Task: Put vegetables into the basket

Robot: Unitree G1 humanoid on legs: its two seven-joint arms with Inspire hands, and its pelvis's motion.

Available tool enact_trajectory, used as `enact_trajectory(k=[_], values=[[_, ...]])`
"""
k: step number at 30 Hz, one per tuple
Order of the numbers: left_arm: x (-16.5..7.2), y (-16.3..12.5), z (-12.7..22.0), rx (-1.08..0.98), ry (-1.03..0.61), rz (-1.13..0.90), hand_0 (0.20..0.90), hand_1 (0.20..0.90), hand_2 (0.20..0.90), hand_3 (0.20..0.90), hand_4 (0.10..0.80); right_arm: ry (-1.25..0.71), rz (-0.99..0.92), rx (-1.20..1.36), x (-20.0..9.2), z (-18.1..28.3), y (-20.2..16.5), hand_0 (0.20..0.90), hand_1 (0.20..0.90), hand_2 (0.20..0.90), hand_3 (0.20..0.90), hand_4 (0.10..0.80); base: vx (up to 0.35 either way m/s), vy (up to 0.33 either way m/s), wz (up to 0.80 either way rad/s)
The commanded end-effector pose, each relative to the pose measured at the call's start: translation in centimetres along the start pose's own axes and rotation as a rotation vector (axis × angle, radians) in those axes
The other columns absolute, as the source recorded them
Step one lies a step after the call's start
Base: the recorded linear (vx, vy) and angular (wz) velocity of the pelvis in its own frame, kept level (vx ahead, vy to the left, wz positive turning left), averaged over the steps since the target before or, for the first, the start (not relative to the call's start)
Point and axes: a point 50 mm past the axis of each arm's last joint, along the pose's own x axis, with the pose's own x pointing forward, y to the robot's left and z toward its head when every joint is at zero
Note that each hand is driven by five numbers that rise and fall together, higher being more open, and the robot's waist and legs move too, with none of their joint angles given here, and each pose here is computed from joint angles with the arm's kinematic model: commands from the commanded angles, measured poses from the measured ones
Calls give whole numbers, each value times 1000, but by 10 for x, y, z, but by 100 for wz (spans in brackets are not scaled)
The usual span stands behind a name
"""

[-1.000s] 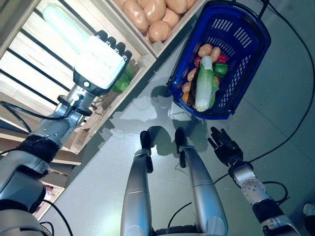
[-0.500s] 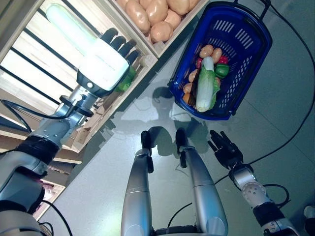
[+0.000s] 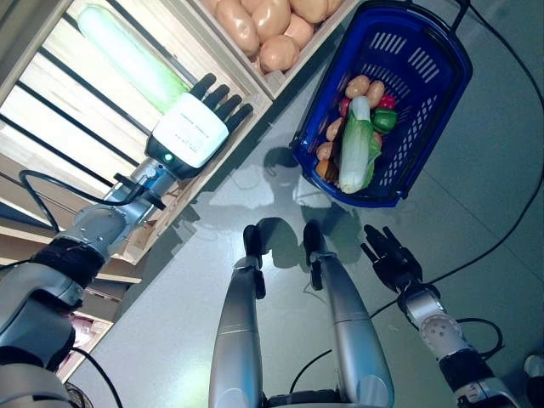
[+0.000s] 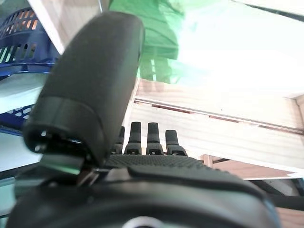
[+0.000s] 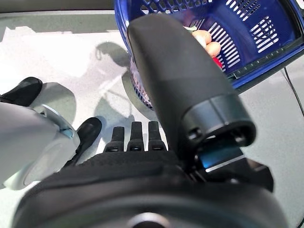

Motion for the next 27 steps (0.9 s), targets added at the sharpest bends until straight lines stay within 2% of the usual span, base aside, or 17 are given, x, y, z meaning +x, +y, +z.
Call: enact_trajectory(k=[1, 7, 20, 27], values=[[1, 23, -35, 41, 115, 28, 900, 900, 900, 900, 800, -94, 31, -56, -15, 27, -10, 900, 900, 900, 900, 800, 4, 40, 0], [1, 17, -41, 61, 216, 33, 900, 900, 900, 900, 800, -90, 42, -65, -12, 27, -7, 900, 900, 900, 900, 800, 1, 13, 0], [5, 12, -49, 121, 319, 187, 900, 900, 900, 900, 800, -121, 19, -64, -5, 37, 3, 900, 900, 900, 900, 800, 0, 26, 0], [11, 10, -50, 129, 350, 187, 900, 900, 900, 900, 800, -121, 22, -72, -1, 40, 8, 900, 900, 900, 900, 800, -15, 47, -2]])
